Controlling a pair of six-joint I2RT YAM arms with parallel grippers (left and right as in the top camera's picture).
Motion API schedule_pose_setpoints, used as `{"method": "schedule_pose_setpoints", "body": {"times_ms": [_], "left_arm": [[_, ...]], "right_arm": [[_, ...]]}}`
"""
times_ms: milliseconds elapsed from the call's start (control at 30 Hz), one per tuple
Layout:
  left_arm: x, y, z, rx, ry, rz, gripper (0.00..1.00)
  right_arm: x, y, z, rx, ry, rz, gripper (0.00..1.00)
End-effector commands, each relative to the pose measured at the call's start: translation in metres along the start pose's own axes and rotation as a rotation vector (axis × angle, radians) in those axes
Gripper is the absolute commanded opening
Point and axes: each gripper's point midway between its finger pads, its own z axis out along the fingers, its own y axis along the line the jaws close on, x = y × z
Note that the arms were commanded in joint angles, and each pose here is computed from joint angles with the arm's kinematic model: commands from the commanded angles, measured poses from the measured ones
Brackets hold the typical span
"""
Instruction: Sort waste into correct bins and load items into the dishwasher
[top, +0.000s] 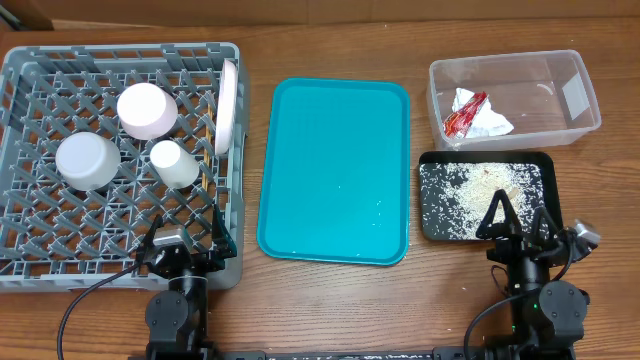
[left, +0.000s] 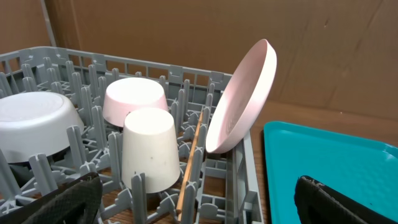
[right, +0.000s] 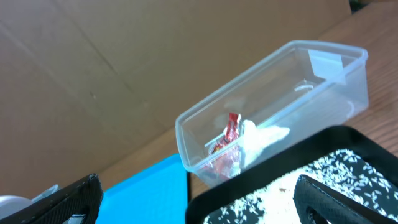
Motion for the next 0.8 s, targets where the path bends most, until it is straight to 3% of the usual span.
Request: {"method": "schedule_pose_setpoints", "body": {"times_ms": [0,767], "left_arm": [[-0.001,0.0011,-0.0004,-0.008,-0.009,0.019,1.0],[-0.001,0.0011,-0.0004,-0.008,-0.009,0.019,1.0]], "right_arm": [[0.0069,0.0018,-0.0005,-0.042,-0.01,-0.007,1.0],[0.0133,0.004,0.0082,-0.125,-0.101,-0.045,1.0]]}}
